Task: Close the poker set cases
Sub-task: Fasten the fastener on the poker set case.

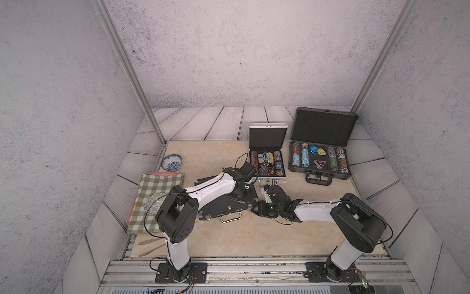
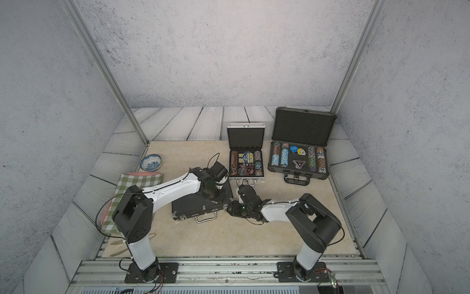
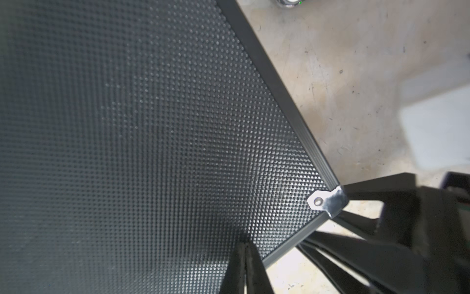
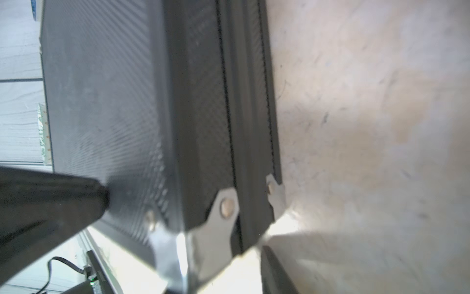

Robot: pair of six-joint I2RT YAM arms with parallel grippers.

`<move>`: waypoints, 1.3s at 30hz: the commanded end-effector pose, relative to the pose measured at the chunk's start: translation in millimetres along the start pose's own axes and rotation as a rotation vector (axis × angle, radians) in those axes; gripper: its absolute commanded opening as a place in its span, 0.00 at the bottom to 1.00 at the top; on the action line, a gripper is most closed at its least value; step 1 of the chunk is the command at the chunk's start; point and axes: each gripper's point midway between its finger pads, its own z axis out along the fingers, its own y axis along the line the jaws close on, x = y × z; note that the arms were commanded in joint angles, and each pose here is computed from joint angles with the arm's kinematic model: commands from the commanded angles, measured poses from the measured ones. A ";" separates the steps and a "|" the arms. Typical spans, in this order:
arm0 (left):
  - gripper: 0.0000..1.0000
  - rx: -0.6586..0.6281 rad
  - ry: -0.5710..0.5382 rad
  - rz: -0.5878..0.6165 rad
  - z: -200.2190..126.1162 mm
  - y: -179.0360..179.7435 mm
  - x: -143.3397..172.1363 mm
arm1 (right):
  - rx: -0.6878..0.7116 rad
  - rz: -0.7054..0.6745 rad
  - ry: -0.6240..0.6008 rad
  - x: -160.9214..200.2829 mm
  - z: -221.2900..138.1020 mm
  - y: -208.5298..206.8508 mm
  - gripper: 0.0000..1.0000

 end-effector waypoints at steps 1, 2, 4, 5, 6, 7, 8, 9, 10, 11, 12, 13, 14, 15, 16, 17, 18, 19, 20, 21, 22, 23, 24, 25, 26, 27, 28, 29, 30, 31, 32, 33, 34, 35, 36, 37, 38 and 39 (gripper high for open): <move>0.08 -0.080 0.119 -0.028 21.0 21.9 32.8 | -0.015 0.087 -0.073 -8.8 -20.0 8.2 0.51; 0.08 -0.071 0.116 -0.035 20.8 21.6 32.1 | -0.015 0.122 -0.085 -9.5 -22.9 7.5 0.54; 0.08 -0.054 0.110 -0.044 19.6 20.4 31.4 | -0.025 0.184 -0.104 -10.7 -27.0 7.6 0.59; 0.09 -0.048 0.106 -0.047 18.7 20.1 31.0 | -0.035 0.215 -0.110 -11.4 -27.9 8.8 0.60; 0.08 -0.046 0.101 -0.051 17.3 20.7 30.9 | -0.045 0.248 -0.114 -12.2 -28.6 10.0 0.62; 0.08 -0.043 0.099 -0.055 16.4 21.2 31.0 | -0.051 0.278 -0.117 -12.8 -29.2 11.3 0.63; 0.08 -0.041 0.096 -0.060 15.0 22.2 31.0 | -0.053 0.313 -0.118 -13.4 -29.0 11.8 0.65; 0.08 -0.036 0.088 -0.066 13.5 22.7 30.2 | -0.054 0.347 -0.119 -14.1 -29.0 11.9 0.67; 0.08 -0.031 0.085 -0.073 12.7 23.9 30.6 | -0.053 0.376 -0.119 -14.0 -28.7 11.7 0.68; 0.08 -0.025 0.081 -0.082 11.3 24.9 30.7 | -0.052 0.408 -0.122 -14.3 -28.2 11.2 0.69; 0.08 -0.017 0.074 -0.089 10.0 25.4 30.6 | -0.053 0.440 -0.124 -14.6 -27.5 11.2 0.70; 0.08 -0.013 0.069 -0.092 8.9 26.1 30.9 | -0.052 0.465 -0.124 -14.5 -26.8 10.9 0.71; 0.08 -0.010 0.065 -0.097 7.0 27.0 31.7 | -0.049 0.490 -0.123 -14.5 -25.9 11.2 0.72; 0.08 -0.011 0.058 -0.099 4.8 28.3 31.6 | -0.043 0.514 -0.122 -13.8 -25.2 11.3 0.73; 0.08 -0.012 0.053 -0.100 2.9 29.4 32.3 | -0.043 0.527 -0.124 -14.0 -24.9 12.7 0.73; 0.08 -0.012 0.048 -0.104 0.8 30.8 33.1 | -0.034 0.546 -0.122 -13.0 -23.8 12.7 0.75; 0.08 -0.015 0.042 -0.108 -1.7 32.9 33.8 | -0.022 0.560 -0.121 -11.5 -22.9 12.5 0.76; 0.08 -0.016 0.036 -0.111 -3.8 34.2 34.4 | -0.022 0.566 -0.125 -11.9 -22.8 14.6 0.76; 0.08 -0.018 0.033 -0.115 -5.2 36.4 35.8 | -0.019 0.572 -0.129 -12.6 -22.2 16.3 0.77; 0.08 -0.021 0.032 -0.120 -6.6 39.1 37.7 | -0.015 0.578 -0.130 -12.2 -21.5 17.9 0.79; 0.08 -0.026 0.033 -0.124 -7.0 41.8 39.6 | -0.015 0.581 -0.136 -13.3 -21.1 19.9 0.79; 0.08 -0.028 0.033 -0.130 -7.7 44.1 41.6 | -0.017 0.586 -0.141 -14.4 -20.5 22.5 0.79; 0.08 -0.030 0.034 -0.135 -7.9 46.4 43.4 | -0.018 0.591 -0.147 -15.7 -20.1 24.1 0.80; 0.08 -0.033 0.035 -0.139 -8.4 48.7 45.4 | -0.021 0.596 -0.153 -17.5 -19.2 26.1 0.80; 0.08 -0.036 0.033 -0.144 -9.1 51.0 46.9 | -0.022 0.603 -0.156 -19.0 -17.9 27.8 0.80; 0.08 -0.039 0.031 -0.145 -9.5 52.7 47.8 | -0.026 0.608 -0.159 -20.8 -16.7 29.6 0.80; 0.08 -0.042 0.030 -0.149 -10.3 54.9 49.2 | -0.024 0.613 -0.159 -22.2 -14.5 31.0 0.81; 0.08 -0.045 0.031 -0.153 -10.4 57.2 50.7 | -0.024 0.615 -0.158 -23.5 -12.4 33.0 0.87; 0.08 -0.046 0.031 -0.156 -10.8 58.9 52.0 | -0.024 0.616 -0.156 -24.3 -10.7 34.3 0.89; 0.08 -0.046 0.029 -0.160 -11.4 60.6 52.9 | -0.020 0.615 -0.155 -24.9 -8.3 34.7 0.90; 0.08 -0.048 0.029 -0.165 -11.9 62.6 54.1 | -0.018 0.614 -0.155 -25.9 -5.7 35.1 0.90; 0.07 -0.049 0.026 -0.168 -12.9 64.3 54.6 | -0.016 0.617 -0.151 -25.7 -3.8 35.4 0.90; 0.07 -0.050 0.026 -0.171 -13.3 65.9 55.7 | -0.010 0.619 -0.149 -25.6 -1.5 34.5 0.90; 0.07 -0.049 0.022 -0.175 -14.7 67.5 56.1 | -0.007 0.621 -0.149 -26.1 0.3 34.1 0.90; 0.07 -0.048 0.022 -0.177 -15.1 68.4 56.8 | -0.003 0.624 -0.150 -26.0 2.1 33.4 0.90; 0.07 -0.047 0.022 -0.178 -15.4 68.8 57.8 | -0.001 0.627 -0.153 -27.0 4.0 33.0 0.90; 0.07 -0.048 0.023 -0.179 -15.4 69.8 58.7 | -0.002 0.629 -0.151 -27.2 5.9 33.6 0.90; 0.07 -0.048 0.023 -0.178 -15.7 70.2 59.3 | -0.001 0.631 -0.148 -27.4 7.6 34.0 0.90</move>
